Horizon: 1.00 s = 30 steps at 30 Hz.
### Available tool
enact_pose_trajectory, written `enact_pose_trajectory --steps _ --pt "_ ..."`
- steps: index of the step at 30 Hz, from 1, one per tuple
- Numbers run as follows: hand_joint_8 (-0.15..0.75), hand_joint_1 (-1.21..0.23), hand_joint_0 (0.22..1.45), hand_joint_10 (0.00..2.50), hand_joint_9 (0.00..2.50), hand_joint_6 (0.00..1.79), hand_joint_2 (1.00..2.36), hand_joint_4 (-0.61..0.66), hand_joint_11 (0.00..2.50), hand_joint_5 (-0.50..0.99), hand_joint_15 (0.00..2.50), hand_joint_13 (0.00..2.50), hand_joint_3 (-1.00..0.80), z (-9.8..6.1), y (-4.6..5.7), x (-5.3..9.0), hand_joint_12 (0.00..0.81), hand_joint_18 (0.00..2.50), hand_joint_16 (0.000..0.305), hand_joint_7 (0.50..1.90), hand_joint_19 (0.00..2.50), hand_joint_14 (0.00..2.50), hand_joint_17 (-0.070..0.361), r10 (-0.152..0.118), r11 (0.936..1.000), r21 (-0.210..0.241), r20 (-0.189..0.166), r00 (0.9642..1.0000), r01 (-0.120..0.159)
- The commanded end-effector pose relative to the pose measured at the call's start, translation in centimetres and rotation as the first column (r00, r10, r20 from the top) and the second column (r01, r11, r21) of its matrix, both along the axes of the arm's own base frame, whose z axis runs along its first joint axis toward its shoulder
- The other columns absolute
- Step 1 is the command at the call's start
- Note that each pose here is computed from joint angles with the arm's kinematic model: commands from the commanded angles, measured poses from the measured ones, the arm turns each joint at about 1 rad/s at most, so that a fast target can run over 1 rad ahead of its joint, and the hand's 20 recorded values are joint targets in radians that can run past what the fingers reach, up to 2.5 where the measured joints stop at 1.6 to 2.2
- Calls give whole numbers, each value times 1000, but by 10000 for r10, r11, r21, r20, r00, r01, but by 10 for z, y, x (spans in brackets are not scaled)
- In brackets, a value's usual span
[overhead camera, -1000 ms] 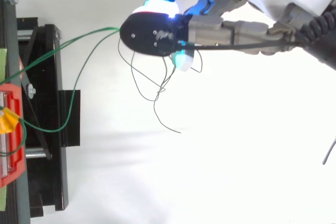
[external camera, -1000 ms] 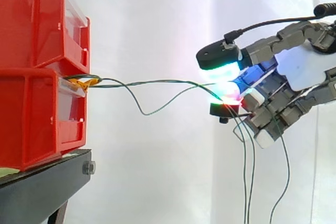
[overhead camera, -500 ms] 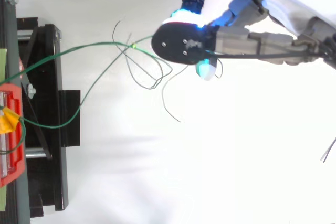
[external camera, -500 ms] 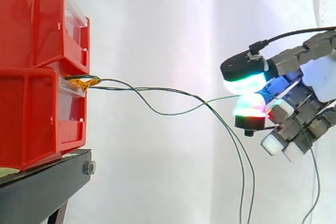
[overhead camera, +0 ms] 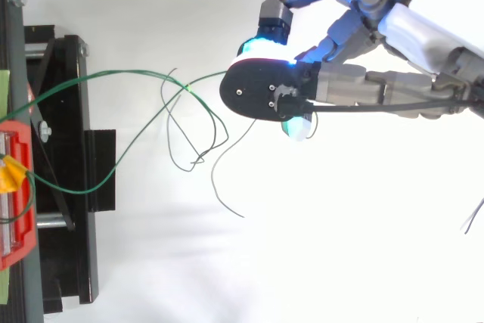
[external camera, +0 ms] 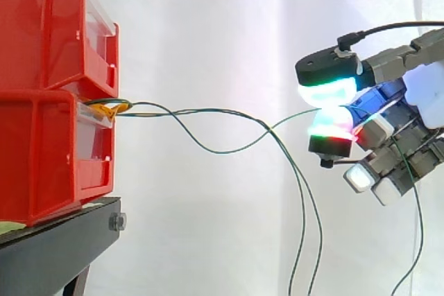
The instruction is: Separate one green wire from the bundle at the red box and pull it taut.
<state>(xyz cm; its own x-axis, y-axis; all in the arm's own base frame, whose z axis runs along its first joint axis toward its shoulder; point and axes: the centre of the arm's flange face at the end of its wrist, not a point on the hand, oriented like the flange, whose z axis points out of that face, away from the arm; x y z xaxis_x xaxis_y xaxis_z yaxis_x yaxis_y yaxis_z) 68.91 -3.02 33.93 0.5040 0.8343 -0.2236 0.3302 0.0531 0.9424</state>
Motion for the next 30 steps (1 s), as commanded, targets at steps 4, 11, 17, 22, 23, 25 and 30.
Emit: enact_pose_trajectory --steps 4,11,17,22,23,25,30 --pt "463 -794 623 15 1355 903 1017 18 927 -119 490 1106 120 -4 1 1 464 983 60 1385 404 15 135 41 9999 -147 -5 10000 -41" --pt "465 -794 623 16 1349 903 1016 20 929 -119 485 1101 120 -37 0 -4 466 981 60 1391 397 14 135 48 9999 -148 67 10000 -47" --pt "466 -794 624 16 1349 903 1016 20 919 -119 489 1101 119 -47 6 5 462 980 60 1393 398 14 135 173 9998 107 1021 9946 -185" --pt "461 -794 623 16 1348 903 1016 14 924 -119 492 1101 122 -50 12 9 462 978 60 1392 396 15 135 663 9972 264 1260 9898 -701" --pt "464 -793 624 16 1349 903 1016 21 920 -119 494 1101 120 -54 15 9 462 978 60 1393 398 15 135 903 9949 330 1258 9879 -952" --pt "464 -793 624 16 1348 902 1016 14 921 -119 494 1100 120 -56 17 9 462 979 60 1393 396 15 135 1124 9921 410 1265 9856 -1185" --pt "462 -795 624 16 1353 902 1016 15 928 -118 488 1101 122 -59 23 11 465 981 60 1394 397 17 136 1739 9822 507 1178 9777 -1808"
